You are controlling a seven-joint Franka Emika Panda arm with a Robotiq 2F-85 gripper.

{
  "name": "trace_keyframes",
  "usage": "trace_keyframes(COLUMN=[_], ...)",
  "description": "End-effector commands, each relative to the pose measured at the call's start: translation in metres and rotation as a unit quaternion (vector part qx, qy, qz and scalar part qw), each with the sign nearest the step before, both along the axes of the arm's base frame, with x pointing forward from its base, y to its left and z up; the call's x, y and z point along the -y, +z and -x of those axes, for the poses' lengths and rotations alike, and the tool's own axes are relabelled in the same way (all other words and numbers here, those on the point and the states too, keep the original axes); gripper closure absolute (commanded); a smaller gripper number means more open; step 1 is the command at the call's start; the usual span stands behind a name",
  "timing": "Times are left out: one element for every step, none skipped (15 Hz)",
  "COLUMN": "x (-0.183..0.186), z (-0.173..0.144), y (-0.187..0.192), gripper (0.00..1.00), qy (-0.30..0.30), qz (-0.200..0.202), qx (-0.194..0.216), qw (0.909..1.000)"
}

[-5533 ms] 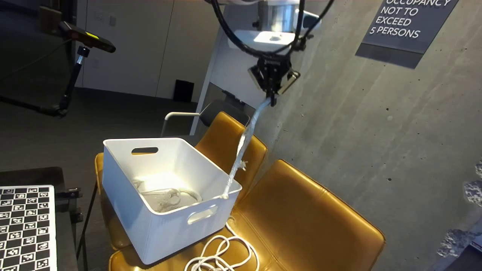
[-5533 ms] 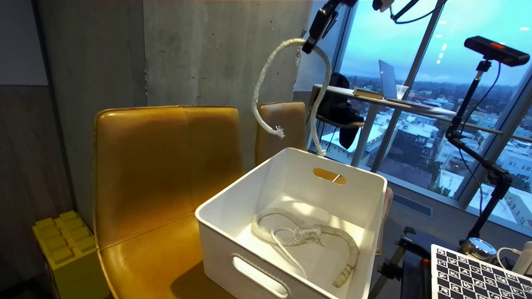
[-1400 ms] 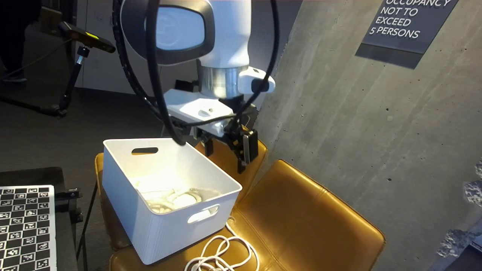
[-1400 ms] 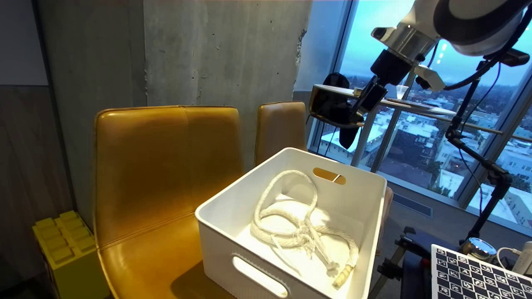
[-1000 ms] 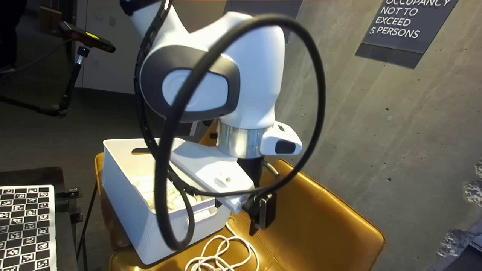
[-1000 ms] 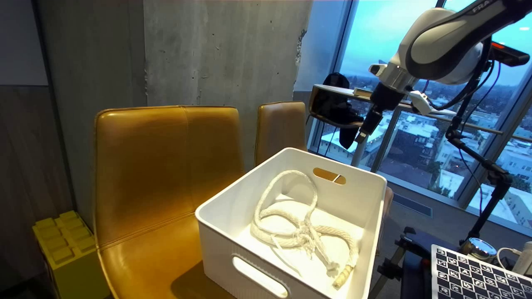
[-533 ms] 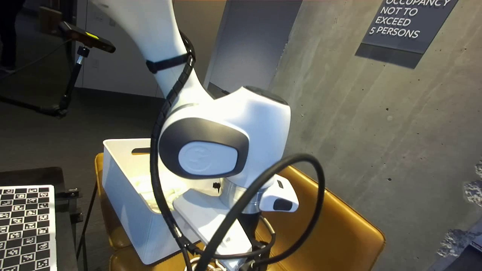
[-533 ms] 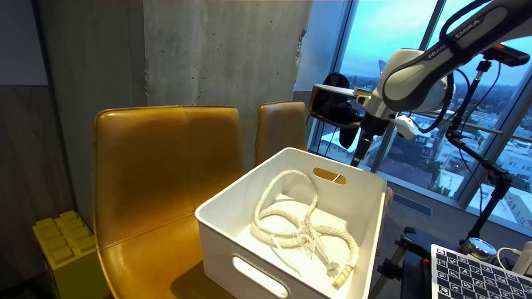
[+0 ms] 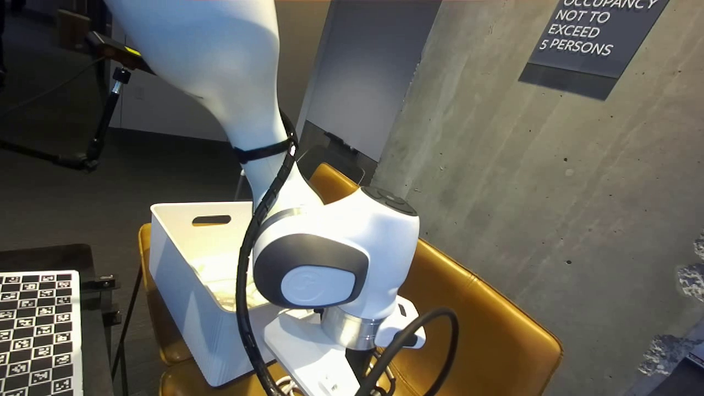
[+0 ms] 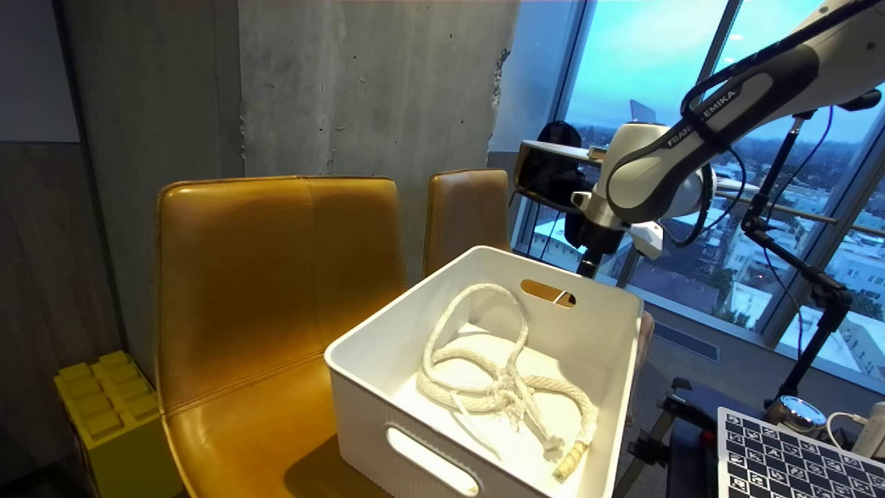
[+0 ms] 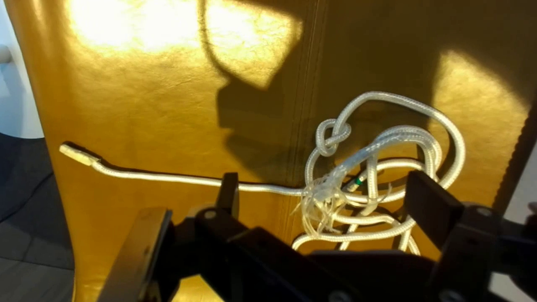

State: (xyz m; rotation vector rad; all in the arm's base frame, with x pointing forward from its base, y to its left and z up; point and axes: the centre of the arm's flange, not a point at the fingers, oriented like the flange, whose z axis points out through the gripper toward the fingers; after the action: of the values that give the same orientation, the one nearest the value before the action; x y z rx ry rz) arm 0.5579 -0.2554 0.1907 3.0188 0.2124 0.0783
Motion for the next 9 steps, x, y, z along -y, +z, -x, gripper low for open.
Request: trace_keyframes(x=[0.002, 0.001, 0.001, 0.001, 0.003, 0.005, 0.009, 0.012, 0.015], z=[-0.015, -0.016, -0.017, -0.019, -0.021, -0.024, -0.028, -0.032, -0.036], y=[-0.011, -0.013, -0.014, -0.017, -0.020, -0.022, -0.024, -0.026, -0.028], gripper=[0.00, 0.00, 0.04, 0.09, 0.05, 0.06, 0.07, 0.09, 0.08], qy=[0.000, 0.001, 0.001, 0.001, -0.001, -0.002, -0.004, -0.007, -0.010], qz=[0.007, 0.007, 0.007, 0.007, 0.007, 0.008, 0.008, 0.009, 0.009], qx=[0.000, -0.001, -0.001, -0.002, -0.003, -0.003, -0.003, -0.002, -0.003], qw=[1.0000, 1.0000, 1.0000, 1.0000, 1.0000, 1.0000, 1.0000, 0.9999, 0.9999])
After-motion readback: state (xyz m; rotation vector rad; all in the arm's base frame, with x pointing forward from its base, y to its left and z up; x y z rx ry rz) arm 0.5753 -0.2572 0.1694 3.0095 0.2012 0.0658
